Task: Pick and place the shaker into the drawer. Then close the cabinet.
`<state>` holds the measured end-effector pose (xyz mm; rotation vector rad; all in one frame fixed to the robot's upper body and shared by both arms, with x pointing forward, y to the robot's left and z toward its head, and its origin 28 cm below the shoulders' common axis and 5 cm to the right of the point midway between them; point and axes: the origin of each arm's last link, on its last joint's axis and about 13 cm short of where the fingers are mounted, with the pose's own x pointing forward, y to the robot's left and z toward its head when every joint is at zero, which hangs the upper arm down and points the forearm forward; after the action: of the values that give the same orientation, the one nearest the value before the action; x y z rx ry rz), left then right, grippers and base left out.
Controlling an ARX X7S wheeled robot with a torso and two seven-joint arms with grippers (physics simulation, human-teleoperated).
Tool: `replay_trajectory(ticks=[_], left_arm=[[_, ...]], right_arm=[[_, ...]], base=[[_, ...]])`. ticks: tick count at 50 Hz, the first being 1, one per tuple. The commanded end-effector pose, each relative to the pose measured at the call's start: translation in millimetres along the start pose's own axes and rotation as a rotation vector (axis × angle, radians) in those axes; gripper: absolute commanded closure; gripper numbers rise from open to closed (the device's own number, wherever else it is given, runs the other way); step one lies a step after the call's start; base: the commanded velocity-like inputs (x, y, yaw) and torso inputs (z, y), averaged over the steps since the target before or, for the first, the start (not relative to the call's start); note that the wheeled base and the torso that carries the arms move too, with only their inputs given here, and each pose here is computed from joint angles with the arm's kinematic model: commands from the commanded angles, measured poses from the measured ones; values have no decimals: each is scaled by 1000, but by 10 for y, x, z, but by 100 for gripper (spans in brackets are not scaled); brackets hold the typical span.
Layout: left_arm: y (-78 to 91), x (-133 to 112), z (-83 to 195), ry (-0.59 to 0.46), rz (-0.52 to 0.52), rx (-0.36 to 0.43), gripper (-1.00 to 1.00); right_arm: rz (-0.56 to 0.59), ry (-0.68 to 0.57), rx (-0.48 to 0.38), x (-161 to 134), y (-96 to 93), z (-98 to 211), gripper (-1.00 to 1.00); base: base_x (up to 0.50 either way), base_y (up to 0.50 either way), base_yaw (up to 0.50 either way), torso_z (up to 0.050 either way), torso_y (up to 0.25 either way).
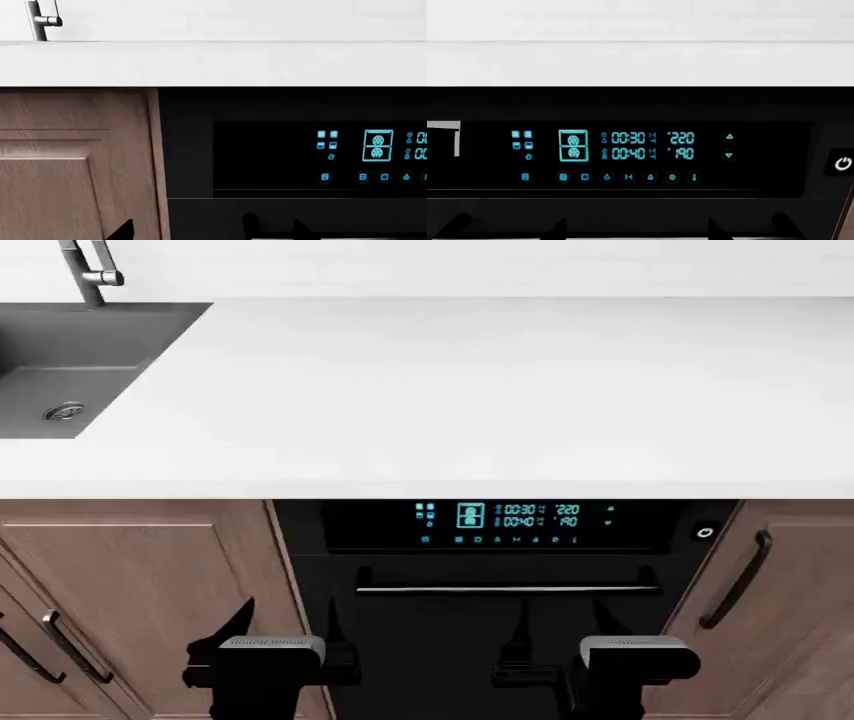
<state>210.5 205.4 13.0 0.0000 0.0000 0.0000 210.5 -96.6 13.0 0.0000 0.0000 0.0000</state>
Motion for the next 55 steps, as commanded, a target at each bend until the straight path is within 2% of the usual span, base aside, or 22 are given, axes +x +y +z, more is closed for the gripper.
replay_trajectory(ticks=[1, 5, 9, 16, 24, 27, 28, 30, 33, 36, 38, 39, 41, 45, 48, 51, 55], left_arm=[[-1, -12, -8, 9, -13, 10, -100], [-11, -35, -11, -10, -40, 15, -100], [-7, -27, 3, -41, -18, -29, -100], [-24, 3, -24, -25, -27, -56, -100], [-32, 36, -73, 5, -34, -41, -100], [-29, 169, -42, 73, 21, -30, -100], [-39, 261, 21, 85, 26, -19, -100], [-73, 553, 363, 73, 55, -5, -100], [-147, 949, 1116, -8, 76, -33, -100], [-285, 1234, 2279, -143, 62, -98, -100], [-381, 1325, 3068, -247, 46, -126, -100], [-417, 1348, 3355, -278, 48, -135, -100], [-482, 1355, 3813, -332, 51, -146, -100], [-571, 1386, 4435, -398, 51, -163, -100], [-573, 1478, 4720, -419, 65, -169, -100], [-562, 1486, 4913, -448, 62, -162, -100], [-566, 1481, 4986, -459, 45, -163, -100]], right_arm=[[3, -2, 0, -3, 7, 1, -100], [-25, -13, 37, -63, -39, 7, -100], [-31, -5, 43, -55, -51, -10, -100], [-22, 13, 36, -27, -49, -26, -100], [-7, 35, 53, 7, -63, -61, -100], [-58, 130, 139, 121, -123, -42, -100], [-71, 136, 158, 213, -172, 72, -100], [-87, 122, 161, 480, -316, 558, -100], [-70, 39, 70, 797, -499, 1488, -100], [-47, -45, -42, 965, -635, 2597, -100], [-33, -100, -113, 1016, -680, 3297, -100], [-35, -168, -120, 992, -693, 3681, -100], [-15, -225, -155, 967, -696, 4196, -100], [9, -291, -188, 998, -775, 4901, -100], [10, -313, -195, 1043, -846, 5215, -100], [13, -326, -206, 1036, -864, 5385, -100], [29, -331, -213, 1006, -810, 5456, -100]], base=[[0, 0, 0, 0, 0], [0, 500, 0, 0, 0], [0, 500, 0, 0, 0], [0, 500, 0, 0, 0], [0, 500, 0, 0, 0], [0, 0, 0, 42, 57], [0, 0, 0, 50, 72], [0, 0, 0, 50, 71], [0, 0, 0, 50, 72], [0, 0, 0, 50, 74], [0, 0, 0, 50, 73], [0, 0, 0, 50, 72], [0, 0, 0, 50, 73], [0, 0, 0, 50, 73], [0, 0, 0, 50, 72], [0, 0, 0, 50, 72], [0, 0, 0, 50, 72]])
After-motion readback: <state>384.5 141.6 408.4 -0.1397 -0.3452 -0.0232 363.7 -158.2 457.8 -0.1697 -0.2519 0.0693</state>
